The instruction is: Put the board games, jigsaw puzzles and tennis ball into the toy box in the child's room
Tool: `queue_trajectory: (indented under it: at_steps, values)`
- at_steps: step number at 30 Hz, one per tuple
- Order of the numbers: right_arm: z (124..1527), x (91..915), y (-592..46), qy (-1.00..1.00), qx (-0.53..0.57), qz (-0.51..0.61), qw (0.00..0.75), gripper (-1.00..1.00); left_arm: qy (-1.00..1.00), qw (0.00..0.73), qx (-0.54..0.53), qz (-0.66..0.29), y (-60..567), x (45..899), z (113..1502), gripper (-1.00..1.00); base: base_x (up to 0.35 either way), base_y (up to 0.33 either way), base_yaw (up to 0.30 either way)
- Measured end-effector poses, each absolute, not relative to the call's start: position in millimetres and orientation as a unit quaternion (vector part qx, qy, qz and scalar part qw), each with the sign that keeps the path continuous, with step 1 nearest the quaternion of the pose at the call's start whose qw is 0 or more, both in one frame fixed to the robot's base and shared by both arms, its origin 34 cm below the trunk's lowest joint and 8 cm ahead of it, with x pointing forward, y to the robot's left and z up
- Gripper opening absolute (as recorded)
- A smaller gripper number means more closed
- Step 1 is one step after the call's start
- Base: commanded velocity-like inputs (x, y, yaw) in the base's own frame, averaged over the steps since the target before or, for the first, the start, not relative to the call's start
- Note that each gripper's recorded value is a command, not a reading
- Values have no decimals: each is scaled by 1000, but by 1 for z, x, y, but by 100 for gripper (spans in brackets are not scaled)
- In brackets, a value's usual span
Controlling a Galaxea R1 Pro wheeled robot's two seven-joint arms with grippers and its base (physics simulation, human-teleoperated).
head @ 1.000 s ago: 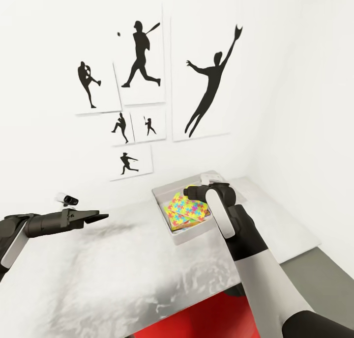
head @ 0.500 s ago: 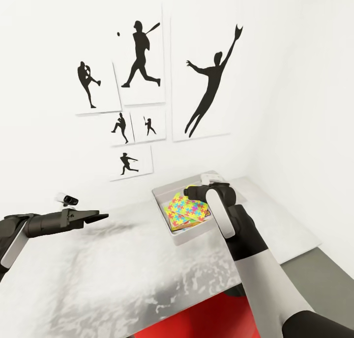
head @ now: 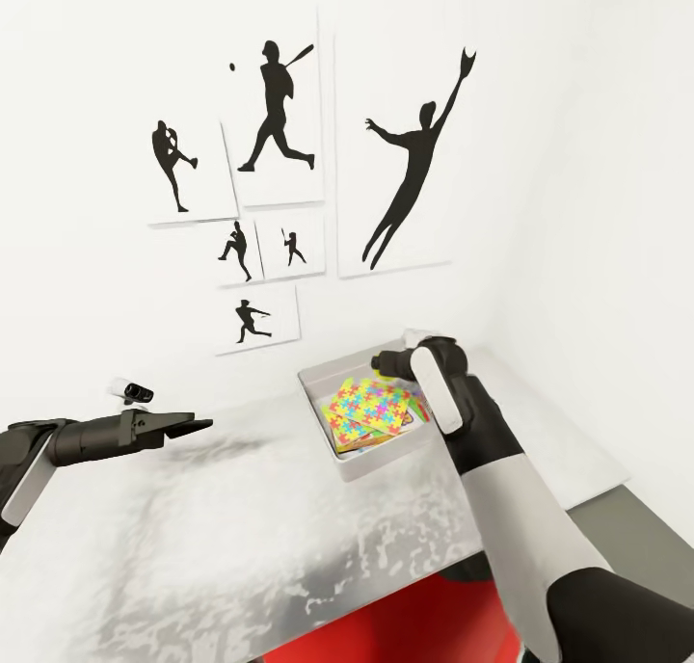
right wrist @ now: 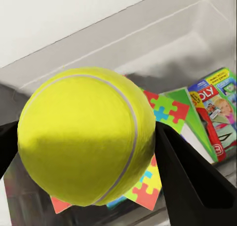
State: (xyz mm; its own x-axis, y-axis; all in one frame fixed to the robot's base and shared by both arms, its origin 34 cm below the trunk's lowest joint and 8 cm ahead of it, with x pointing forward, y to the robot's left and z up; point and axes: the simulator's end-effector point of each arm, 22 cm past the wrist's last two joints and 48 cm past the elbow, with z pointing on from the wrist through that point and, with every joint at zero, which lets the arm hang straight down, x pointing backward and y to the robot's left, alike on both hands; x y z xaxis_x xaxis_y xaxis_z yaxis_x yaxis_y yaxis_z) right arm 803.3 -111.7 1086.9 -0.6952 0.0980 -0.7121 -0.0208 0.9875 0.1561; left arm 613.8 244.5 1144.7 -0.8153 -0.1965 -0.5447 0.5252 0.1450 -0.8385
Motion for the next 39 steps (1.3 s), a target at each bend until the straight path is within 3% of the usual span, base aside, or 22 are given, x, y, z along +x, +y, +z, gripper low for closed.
queue_trajectory:
  at_steps: [17, 39]
  values:
    - [1046, 857, -161, 936, 80, 3, 343, -100, 706, 281, 117, -639, 249, 614, 1145, 100, 0, 0, 0]
    - [1037, 861, -219, 931, 102, -38, 349, -100, 707, 282, 117, -638, 250, 614, 1145, 100, 0, 0, 0]
